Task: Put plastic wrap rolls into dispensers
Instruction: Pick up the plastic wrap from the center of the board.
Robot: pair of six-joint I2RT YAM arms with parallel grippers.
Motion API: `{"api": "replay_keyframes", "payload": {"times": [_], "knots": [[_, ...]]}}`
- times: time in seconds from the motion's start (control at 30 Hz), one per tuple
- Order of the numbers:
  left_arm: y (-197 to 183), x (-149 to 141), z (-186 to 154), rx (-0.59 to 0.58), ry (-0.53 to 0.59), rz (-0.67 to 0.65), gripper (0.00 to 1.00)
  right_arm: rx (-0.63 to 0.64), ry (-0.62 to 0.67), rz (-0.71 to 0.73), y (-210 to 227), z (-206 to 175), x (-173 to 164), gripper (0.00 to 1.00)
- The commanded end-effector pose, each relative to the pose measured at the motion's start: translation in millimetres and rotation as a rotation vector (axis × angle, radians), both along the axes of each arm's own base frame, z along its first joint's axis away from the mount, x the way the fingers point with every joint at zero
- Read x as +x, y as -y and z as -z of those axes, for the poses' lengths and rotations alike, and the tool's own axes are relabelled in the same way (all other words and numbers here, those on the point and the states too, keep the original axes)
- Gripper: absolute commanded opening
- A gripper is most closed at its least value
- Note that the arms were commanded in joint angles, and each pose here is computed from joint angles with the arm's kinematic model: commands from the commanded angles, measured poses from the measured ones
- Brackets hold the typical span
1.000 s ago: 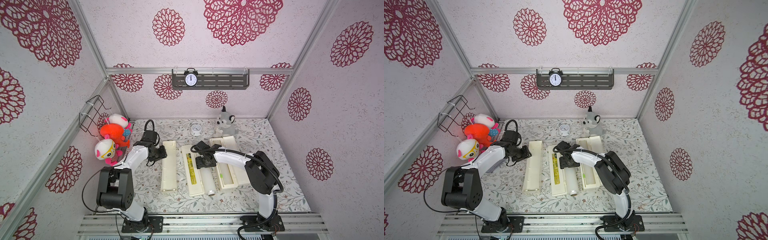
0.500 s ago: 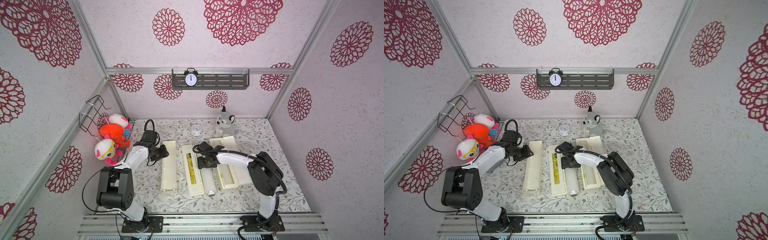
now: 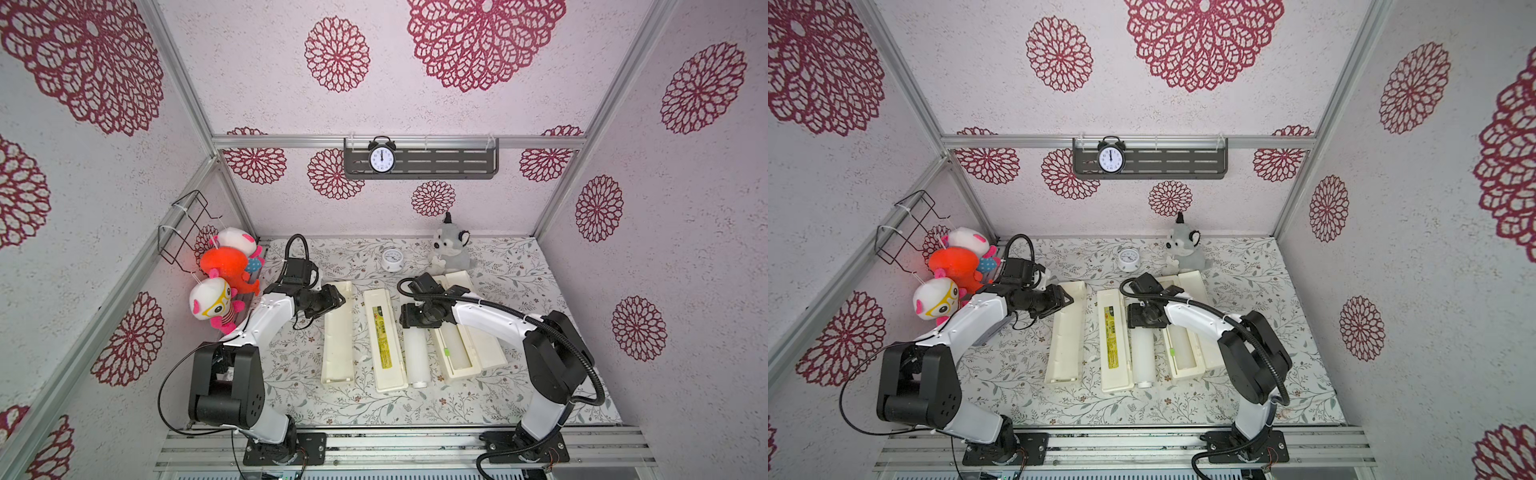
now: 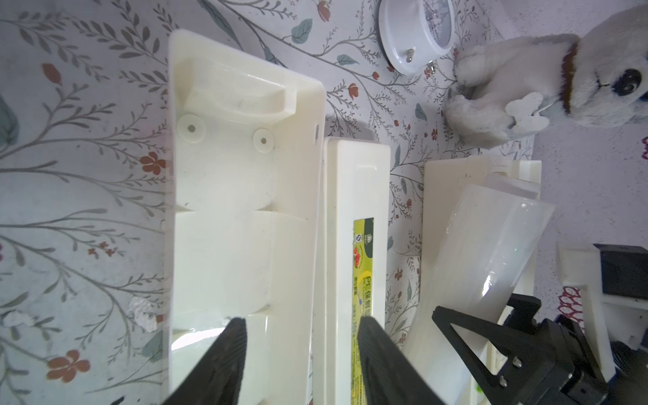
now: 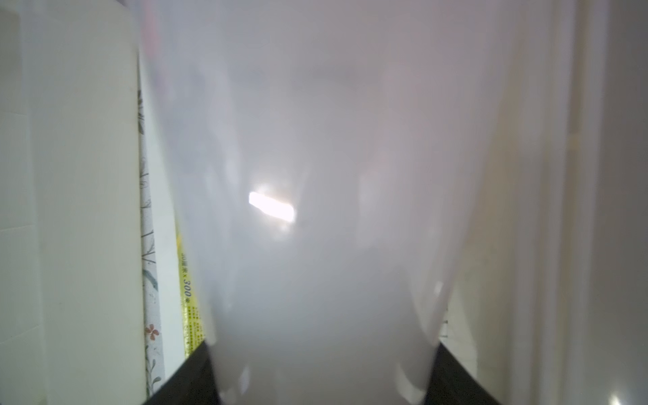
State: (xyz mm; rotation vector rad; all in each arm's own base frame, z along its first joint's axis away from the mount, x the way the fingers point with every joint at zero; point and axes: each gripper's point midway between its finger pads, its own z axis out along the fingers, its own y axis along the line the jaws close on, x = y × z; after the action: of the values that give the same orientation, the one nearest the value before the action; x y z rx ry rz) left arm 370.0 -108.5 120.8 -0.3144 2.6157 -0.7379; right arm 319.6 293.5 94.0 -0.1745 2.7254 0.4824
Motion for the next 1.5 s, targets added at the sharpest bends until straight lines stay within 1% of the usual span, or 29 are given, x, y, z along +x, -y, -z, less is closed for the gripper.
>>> {"api": "replay_keyframes", "payload": {"times": [0.0,0.1,0.17,0.3,0.47,0.53,0.8,0.87,1.0,1.07,1.13,1.27,1.47], "knots": [[1,1,-10,-0.028,0.030,-0.006,0.56,0.220,0.129,-0.062,-34,-74,13,0.50],[3,0,-10,-0.042,0.032,-0.001,0.57,0.261,0.133,-0.091,-43,-81,14,0.47],[3,-1,-10,-0.042,0.031,0.002,0.58,0.238,0.125,-0.092,-43,-73,15,0.47],[3,-2,-6,-0.040,0.023,0.004,0.58,0.136,0.096,-0.066,-34,-46,16,0.49],[3,-2,-2,-0.034,0.014,0.003,0.58,-0.041,0.071,-0.028,-17,-10,17,0.50],[3,-2,-1,-0.034,0.012,0.004,0.58,-0.091,0.072,-0.008,-10,-2,18,0.50],[1,-2,4,-0.024,0.001,0.001,0.58,-0.198,0.056,0.024,7,22,18,0.51],[1,-3,5,-0.024,-0.001,0.003,0.58,-0.217,0.052,0.024,9,25,16,0.55],[-1,-3,5,-0.015,-0.001,-0.001,0.59,-0.246,0.053,0.013,9,26,12,0.75],[-4,-4,5,-0.006,-0.001,-0.007,0.59,-0.265,0.053,0.007,9,27,7,0.82],[-10,-6,6,0.007,-0.003,-0.015,0.59,-0.284,0.046,0.007,11,30,2,0.84],[-27,-11,7,0.035,-0.007,-0.052,0.59,-0.304,0.024,0.013,15,36,-9,0.85],[-48,-24,20,0.106,-0.063,-0.096,0.59,-0.344,-0.006,0.013,17,45,-26,0.85]]}}
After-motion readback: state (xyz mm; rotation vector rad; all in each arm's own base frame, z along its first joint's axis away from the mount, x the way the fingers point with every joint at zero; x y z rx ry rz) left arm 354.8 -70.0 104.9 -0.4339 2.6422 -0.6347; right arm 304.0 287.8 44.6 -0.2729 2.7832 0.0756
